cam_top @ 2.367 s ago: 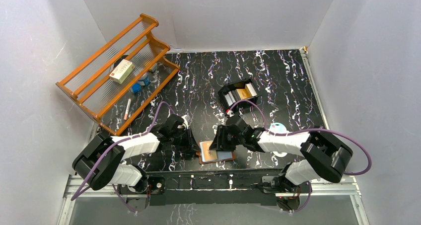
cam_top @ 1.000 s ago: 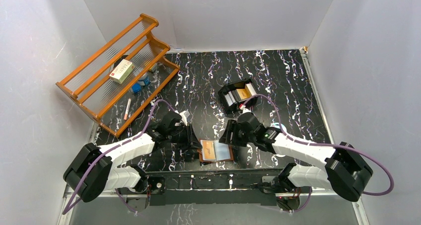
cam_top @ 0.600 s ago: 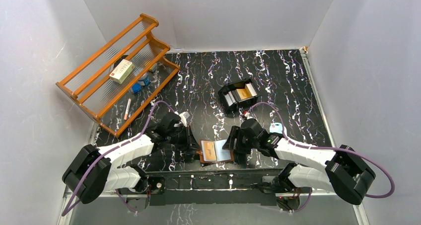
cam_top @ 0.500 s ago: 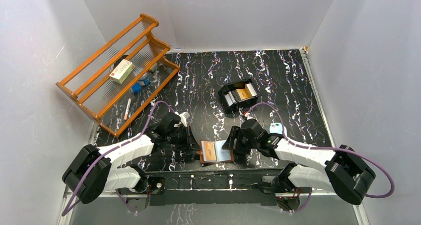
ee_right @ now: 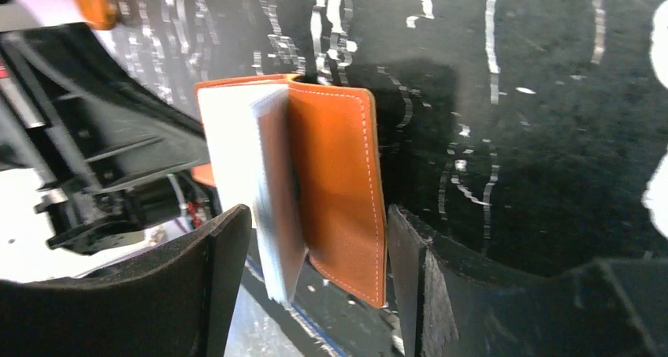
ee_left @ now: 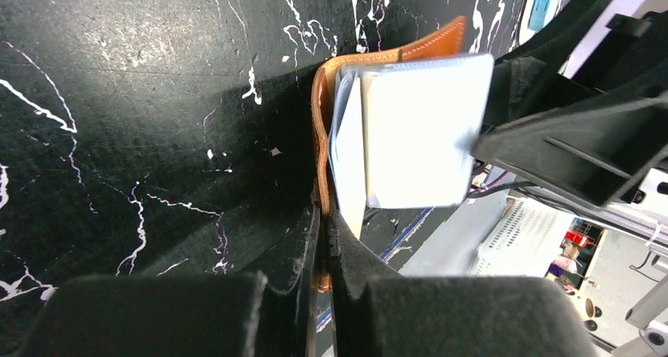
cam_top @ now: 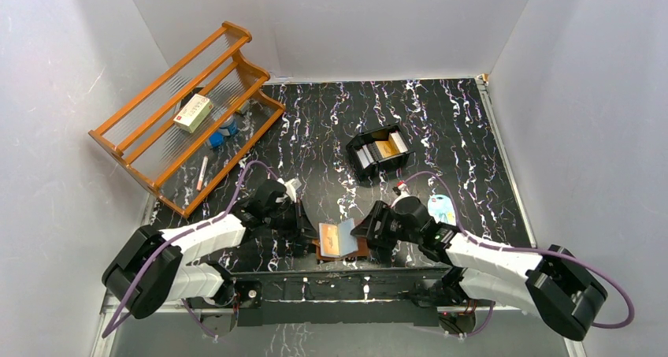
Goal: Put the credit cards into the card holder
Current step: Close the card holder at the center of the board.
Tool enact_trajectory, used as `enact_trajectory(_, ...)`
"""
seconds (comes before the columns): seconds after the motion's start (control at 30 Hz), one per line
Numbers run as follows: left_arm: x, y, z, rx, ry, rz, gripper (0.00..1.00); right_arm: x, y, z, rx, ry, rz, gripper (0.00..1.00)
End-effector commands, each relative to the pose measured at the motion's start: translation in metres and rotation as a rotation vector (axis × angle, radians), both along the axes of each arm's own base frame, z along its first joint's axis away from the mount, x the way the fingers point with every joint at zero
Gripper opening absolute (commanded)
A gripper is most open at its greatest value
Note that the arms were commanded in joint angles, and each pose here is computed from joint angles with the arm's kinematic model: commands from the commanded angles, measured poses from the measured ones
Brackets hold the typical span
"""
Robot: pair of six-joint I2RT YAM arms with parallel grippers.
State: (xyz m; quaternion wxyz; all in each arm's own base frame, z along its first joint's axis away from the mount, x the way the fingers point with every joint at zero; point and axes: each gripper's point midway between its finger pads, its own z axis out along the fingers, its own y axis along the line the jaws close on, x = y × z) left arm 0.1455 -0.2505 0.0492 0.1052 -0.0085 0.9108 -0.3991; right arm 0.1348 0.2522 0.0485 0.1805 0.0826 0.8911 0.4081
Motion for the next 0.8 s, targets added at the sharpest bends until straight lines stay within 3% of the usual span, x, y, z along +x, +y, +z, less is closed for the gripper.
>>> enact_trajectory(0.0,-0.001,-0.011,0.008,-0.055,0.001,-0.04,0.0,0.006,0.029,0.066,0.256,-0.083,0.022,0.71)
enact_trajectory(0.33,0.003,-0.023,0.023,-0.12,-0.011,-0.058,0.0,0.005,0.041,0.069,0.254,-0.08,0.084,0.71)
enact_trajectory(0.63,0.003,-0.038,0.034,-0.223,-0.013,-0.107,0.0,0.023,0.034,0.037,-0.047,-0.042,0.081,0.64)
enact_trajectory(0.77,0.002,-0.04,0.035,-0.226,-0.008,-0.122,0.0,0.025,0.033,0.039,-0.082,-0.059,0.085,0.66)
